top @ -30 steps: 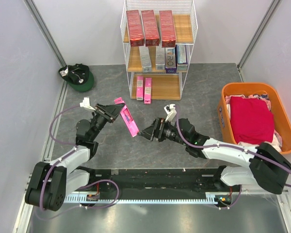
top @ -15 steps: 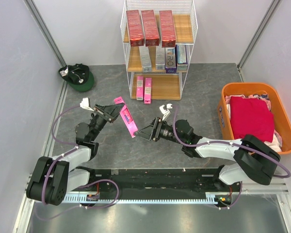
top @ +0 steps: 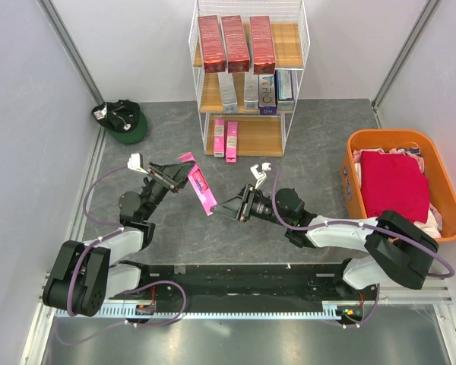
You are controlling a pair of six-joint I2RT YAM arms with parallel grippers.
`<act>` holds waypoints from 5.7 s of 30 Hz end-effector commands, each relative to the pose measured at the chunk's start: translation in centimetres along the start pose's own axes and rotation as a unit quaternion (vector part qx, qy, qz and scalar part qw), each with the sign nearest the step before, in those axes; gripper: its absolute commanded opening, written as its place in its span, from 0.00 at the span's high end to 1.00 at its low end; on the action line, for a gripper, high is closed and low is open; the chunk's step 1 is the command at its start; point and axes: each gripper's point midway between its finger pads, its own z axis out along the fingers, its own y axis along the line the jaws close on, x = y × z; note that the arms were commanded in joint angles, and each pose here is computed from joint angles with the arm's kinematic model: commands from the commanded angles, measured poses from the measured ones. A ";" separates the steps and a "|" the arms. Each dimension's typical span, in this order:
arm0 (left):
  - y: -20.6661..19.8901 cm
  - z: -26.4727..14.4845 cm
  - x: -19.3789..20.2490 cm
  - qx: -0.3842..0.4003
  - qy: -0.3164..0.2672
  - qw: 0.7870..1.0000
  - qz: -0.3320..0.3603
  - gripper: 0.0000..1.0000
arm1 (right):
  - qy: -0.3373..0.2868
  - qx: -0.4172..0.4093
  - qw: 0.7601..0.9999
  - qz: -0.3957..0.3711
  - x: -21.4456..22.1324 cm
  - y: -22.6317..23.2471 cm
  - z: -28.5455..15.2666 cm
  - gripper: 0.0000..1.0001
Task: Place and organize the toothpastes onto the shelf
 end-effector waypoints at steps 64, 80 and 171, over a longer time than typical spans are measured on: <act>3.5 -2.3 -5.0 -0.275 -0.028 0.941 0.193 0.02 | -0.221 0.252 0.940 0.063 -21.4 -24.6 1.4 0.81; 3.9 -1.6 -4.5 -0.270 -0.011 0.945 0.186 0.02 | -0.212 0.263 0.935 0.106 -21.8 -29.2 2.7 0.67; 7.9 -9.7 -9.4 -0.456 -0.041 0.807 0.373 0.00 | -0.259 0.552 0.771 -0.186 -15.0 -13.3 -25.3 0.02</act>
